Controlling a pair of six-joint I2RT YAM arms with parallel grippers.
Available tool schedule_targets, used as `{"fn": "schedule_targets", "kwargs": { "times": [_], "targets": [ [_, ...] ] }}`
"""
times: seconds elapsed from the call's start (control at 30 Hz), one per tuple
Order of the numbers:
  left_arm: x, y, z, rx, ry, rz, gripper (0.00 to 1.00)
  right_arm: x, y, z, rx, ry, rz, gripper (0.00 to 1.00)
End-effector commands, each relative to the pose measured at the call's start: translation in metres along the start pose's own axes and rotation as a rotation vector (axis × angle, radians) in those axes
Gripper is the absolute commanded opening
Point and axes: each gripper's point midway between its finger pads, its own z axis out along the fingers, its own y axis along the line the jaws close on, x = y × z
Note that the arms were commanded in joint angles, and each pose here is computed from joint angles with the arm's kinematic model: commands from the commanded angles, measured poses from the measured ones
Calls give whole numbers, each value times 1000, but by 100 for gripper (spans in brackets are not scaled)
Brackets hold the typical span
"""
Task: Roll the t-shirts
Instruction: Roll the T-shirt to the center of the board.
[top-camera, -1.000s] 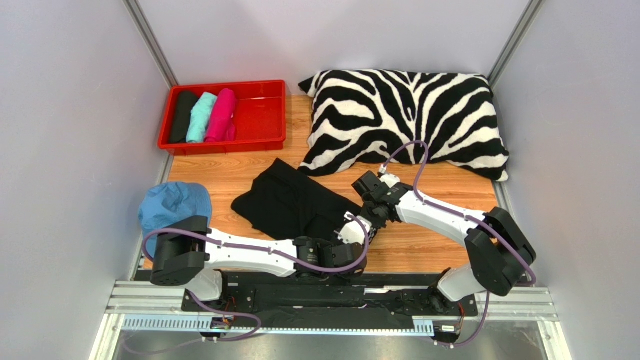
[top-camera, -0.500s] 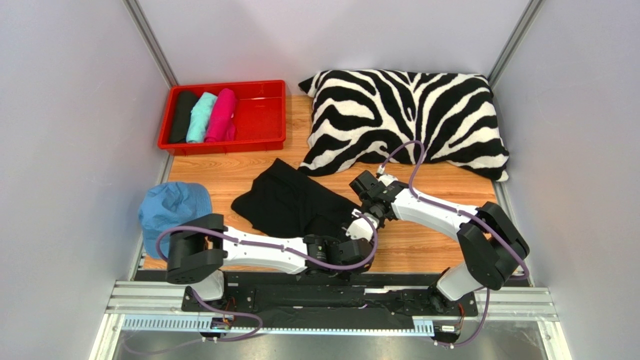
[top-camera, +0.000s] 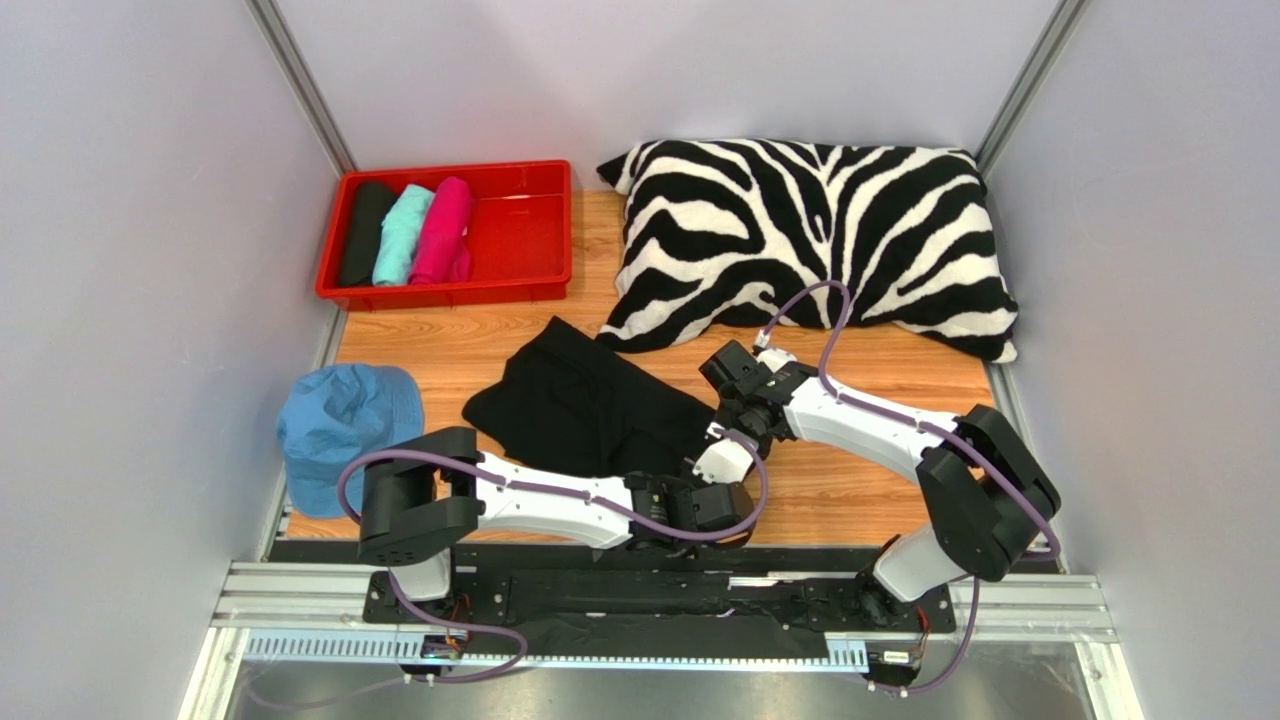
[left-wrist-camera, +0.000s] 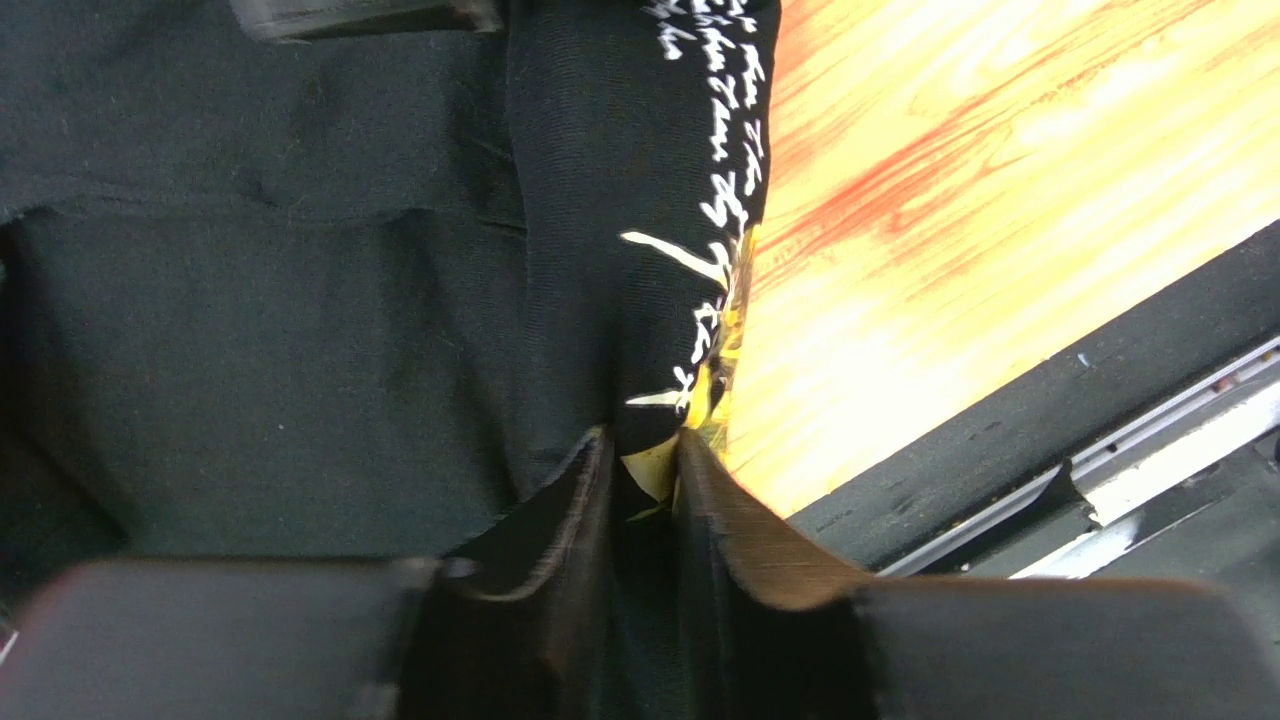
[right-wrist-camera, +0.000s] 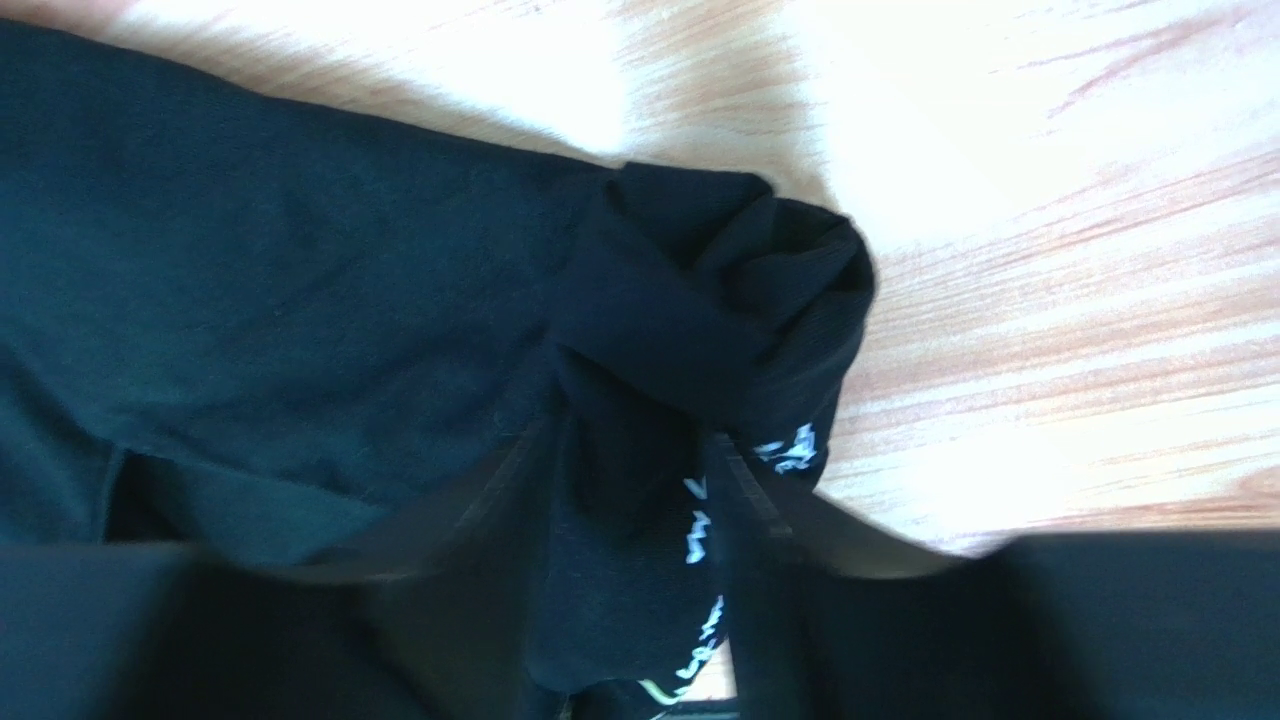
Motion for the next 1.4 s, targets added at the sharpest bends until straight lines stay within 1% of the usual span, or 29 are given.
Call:
{"fn": "schedule_targets", "kwargs": {
  "times": [0.0, 0.07, 0.1, 0.13, 0.2, 0.23, 0.3, 0.33, 0.37, 0.4, 0.43, 0.5, 0.53, 0.6, 0.63, 0.67, 0.8, 0.93, 1.03, 1.13, 1.23, 1.33, 1.37],
  "targets": [
    [-9, 1, -1, -4, -18, -44, 23, -15, 13, -21, -67, -56, 6, 57],
    [-9, 1, -3, 10, -20, -55, 16, -18, 14, -28, -89, -75, 4, 63],
    [-11, 1, -3, 17, -24, -63, 13, -20, 14, -30, -95, -82, 5, 69],
    [-13, 0, -6, 35, -32, -75, 8, -23, 14, -36, -111, -101, 8, 71],
    [-10, 1, -6, 64, -21, -102, 3, -23, 11, -39, -121, -114, 11, 77],
    [-17, -2, -10, 96, -42, -135, 2, -25, 11, -41, -130, -124, 14, 77],
    [-12, 1, -9, 123, -24, -169, 1, -24, 9, -45, -157, -139, 25, 77],
    [-17, -1, -12, 146, -39, -193, 1, -23, 6, -44, -159, -141, 32, 77],
    [-16, -2, -13, 163, -30, -213, 1, -26, 10, -51, -202, -161, 53, 77],
    [-11, 5, -11, 158, -18, -224, 0, -21, 2, -45, -191, -158, 54, 76],
    [-16, 3, -12, 185, -32, -247, 0, -20, 1, -45, -202, -165, 66, 76],
    [-10, 6, -12, 205, -10, -280, 0, -17, -4, -43, -230, -178, 89, 75],
    [-14, 4, -14, 227, -20, -302, 0, -15, -5, -43, -242, -178, 94, 75],
    [-6, 8, -13, 238, 8, -324, 0, -16, 0, -44, -285, -192, 107, 75],
    [-10, 6, -14, 260, -8, -345, 0, -13, -3, -40, -286, -187, 106, 75],
    [-9, 3, -14, 280, 4, -368, 0, -15, 2, -40, -310, -197, 112, 75],
    [-4, 11, -12, 294, 21, -418, 0, -16, 7, -36, -329, -209, 113, 76],
    [-2, 15, -10, 318, 34, -463, 0, -15, 9, -25, -302, -198, 110, 76],
    [-1, 17, -9, 325, 41, -472, 0, -15, 10, -19, -290, -197, 103, 75],
    [0, 18, -9, 332, 53, -477, 0, -15, 13, -11, -274, -188, 89, 73],
    [1, 20, -9, 330, 55, -475, 0, -17, 15, -7, -243, -185, 83, 68],
    [1, 21, -10, 332, 57, -466, 0, -22, 17, -7, -210, -186, 71, 50],
    [1, 20, -10, 334, 59, -463, 0, -20, 13, -5, -181, -176, 63, 38]
  ]
}}
